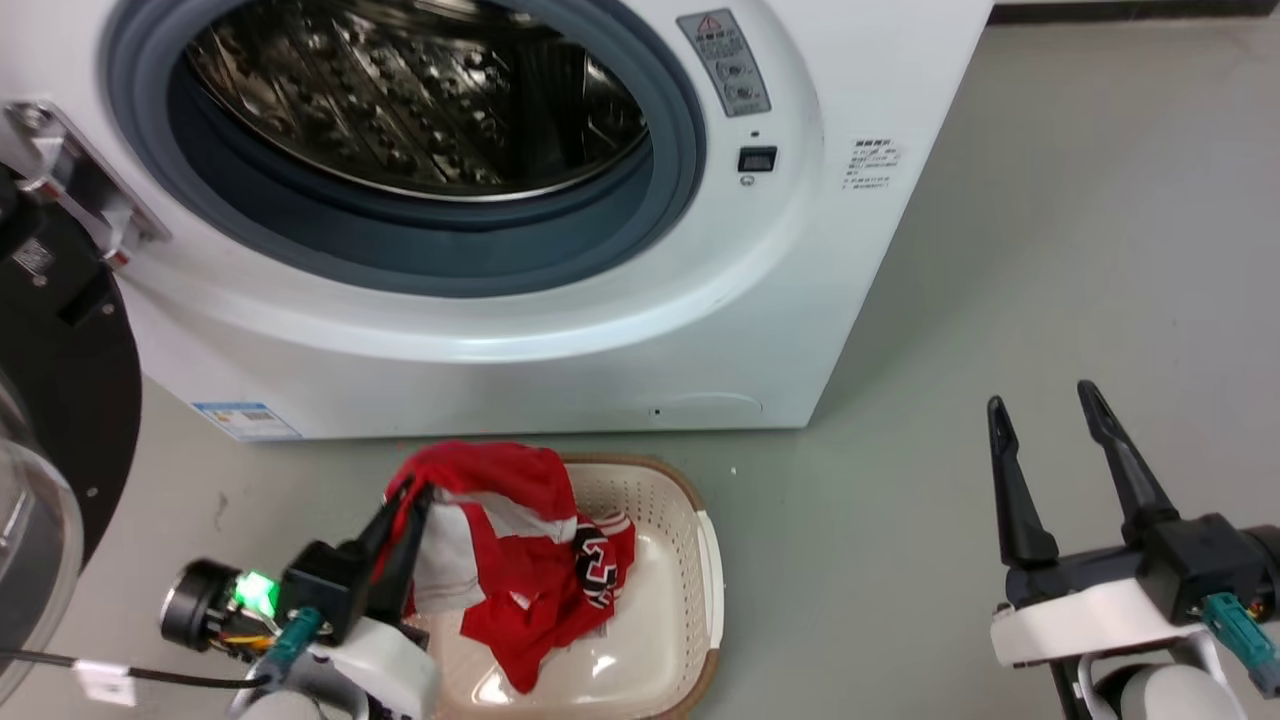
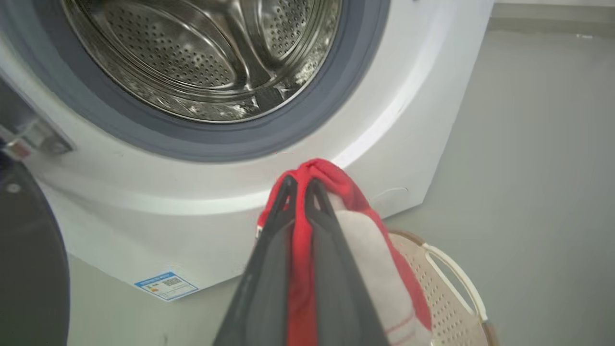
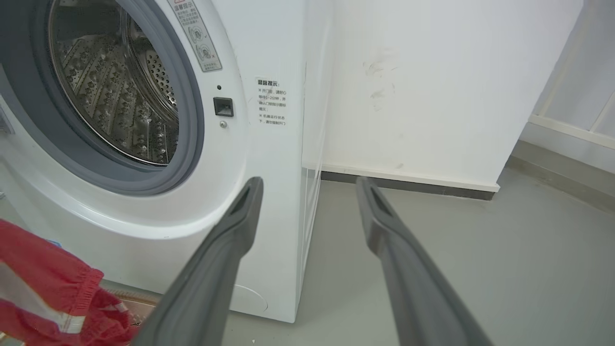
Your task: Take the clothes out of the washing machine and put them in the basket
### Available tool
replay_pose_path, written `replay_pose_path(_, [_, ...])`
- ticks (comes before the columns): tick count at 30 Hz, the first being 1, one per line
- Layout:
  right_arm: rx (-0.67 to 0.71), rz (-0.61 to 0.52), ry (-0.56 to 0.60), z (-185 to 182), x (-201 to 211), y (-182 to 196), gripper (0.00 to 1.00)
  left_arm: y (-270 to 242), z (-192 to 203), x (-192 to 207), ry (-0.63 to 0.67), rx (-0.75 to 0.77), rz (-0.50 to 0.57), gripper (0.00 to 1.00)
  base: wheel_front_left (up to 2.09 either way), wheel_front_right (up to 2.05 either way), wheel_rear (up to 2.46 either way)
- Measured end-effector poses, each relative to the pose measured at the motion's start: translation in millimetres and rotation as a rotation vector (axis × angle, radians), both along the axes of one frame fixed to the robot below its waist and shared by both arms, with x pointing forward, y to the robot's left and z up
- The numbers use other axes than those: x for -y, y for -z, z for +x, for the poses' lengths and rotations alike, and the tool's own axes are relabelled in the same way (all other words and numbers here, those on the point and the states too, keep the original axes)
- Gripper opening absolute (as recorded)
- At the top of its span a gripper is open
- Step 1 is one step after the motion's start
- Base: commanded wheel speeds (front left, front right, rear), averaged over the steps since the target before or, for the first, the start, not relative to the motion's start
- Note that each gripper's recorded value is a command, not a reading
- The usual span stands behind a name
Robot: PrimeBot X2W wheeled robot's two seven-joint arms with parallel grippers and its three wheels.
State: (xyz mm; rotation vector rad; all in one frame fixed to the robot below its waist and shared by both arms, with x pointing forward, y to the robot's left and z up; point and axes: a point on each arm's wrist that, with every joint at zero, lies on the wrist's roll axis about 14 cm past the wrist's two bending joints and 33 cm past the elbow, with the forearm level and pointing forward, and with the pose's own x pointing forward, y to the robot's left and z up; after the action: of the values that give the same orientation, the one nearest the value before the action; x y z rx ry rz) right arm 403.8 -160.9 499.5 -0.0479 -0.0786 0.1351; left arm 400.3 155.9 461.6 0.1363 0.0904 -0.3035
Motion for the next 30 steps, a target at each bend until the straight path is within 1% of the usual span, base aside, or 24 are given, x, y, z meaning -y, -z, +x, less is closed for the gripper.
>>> replay_pose_path(4, [-0.012, -0.012, -0.009, 12.4, -2.7, 7.4, 1.00, 61.5, -6.1, -1.3, 0.026, -0.171, 0.064, 0.00, 0.00, 0.00, 0.00])
replay_pose_path(9, [-0.041, -0.032, 0.009, 28.4, 4.5, 23.3, 1.00, 114.1, 6.7, 1.0, 0.027, -0.311, 0.096, 0.00, 0.00, 0.00, 0.00])
replay_pose_path(10, [-0.048, -0.034, 0.008, 31.9, 4.2, 27.1, 1.00, 127.7, 4.8, 3.5, 0.047, -0.350, 0.112, 0.00, 0.00, 0.00, 0.00])
replay_pose_path(11, [-0.060, -0.036, 0.003, 42.9, 2.9, 36.6, 1.00, 163.8, 2.8, 7.8, 0.089, -0.453, 0.150, 0.00, 0.00, 0.00, 0.00])
replay_pose_path(13, [-0.078, -0.037, -0.001, 47.7, 1.8, 46.0, 1.00, 183.7, 4.6, 13.2, 0.113, -0.509, 0.161, 0.00, 0.00, 0.00, 0.00])
replay_pose_path(21, [-0.158, -0.054, 0.008, 63.1, 7.3, 88.9, 1.00, 247.4, 17.7, 23.3, 0.162, -0.659, 0.203, 0.00, 0.00, 0.00, 0.00])
replay_pose_path(30, [-0.232, -0.079, 0.046, 72.0, 23.9, 129.8, 1.00, 304.5, 21.6, 31.1, 0.205, -0.772, 0.232, 0.00, 0.00, 0.00, 0.00])
